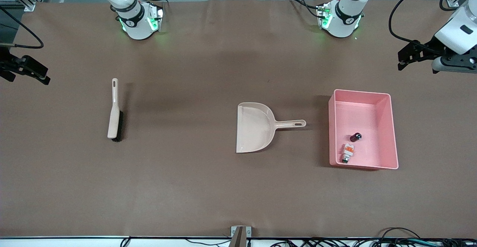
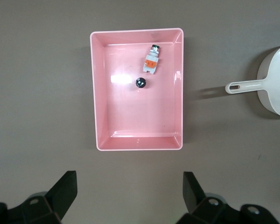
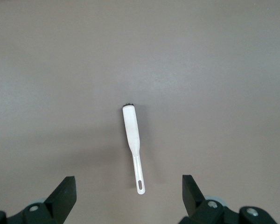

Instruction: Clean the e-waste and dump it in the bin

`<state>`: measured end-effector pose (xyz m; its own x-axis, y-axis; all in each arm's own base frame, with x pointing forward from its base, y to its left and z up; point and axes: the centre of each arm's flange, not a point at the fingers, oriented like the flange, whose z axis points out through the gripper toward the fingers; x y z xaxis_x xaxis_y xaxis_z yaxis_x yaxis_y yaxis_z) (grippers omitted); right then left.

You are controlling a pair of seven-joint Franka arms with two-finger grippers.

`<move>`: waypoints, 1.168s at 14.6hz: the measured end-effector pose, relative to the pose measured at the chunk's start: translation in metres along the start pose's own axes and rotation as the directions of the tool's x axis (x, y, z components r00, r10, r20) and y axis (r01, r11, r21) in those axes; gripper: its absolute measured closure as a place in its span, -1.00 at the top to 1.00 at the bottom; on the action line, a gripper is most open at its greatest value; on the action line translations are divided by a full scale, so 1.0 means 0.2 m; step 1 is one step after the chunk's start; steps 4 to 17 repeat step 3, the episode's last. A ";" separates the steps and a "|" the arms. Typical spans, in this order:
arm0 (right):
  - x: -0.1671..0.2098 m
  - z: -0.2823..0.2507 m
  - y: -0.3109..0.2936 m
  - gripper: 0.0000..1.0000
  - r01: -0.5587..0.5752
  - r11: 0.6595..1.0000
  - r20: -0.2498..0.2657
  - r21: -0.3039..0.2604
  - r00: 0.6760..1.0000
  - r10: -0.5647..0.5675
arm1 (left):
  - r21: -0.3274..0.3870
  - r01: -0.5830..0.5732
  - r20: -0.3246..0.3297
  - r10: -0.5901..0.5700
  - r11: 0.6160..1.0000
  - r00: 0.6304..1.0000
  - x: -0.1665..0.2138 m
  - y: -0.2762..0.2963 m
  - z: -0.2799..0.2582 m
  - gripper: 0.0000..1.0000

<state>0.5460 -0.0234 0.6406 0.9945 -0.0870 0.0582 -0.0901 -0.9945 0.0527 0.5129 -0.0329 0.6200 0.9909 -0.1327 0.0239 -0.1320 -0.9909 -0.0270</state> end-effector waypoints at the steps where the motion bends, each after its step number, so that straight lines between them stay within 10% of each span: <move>1: 0.00 0.00 0.00 1.00 0.000 1.000 0.000 0.000 1.000 0.000 | 0.000 0.001 -0.002 -0.001 1.000 1.000 0.00 0.00 -0.01 1.00; 17: 0.00 0.00 0.00 1.00 0.000 1.000 0.000 0.000 1.000 0.000 | 0.000 0.000 -0.004 0.000 1.000 1.000 0.00 0.00 -0.03 1.00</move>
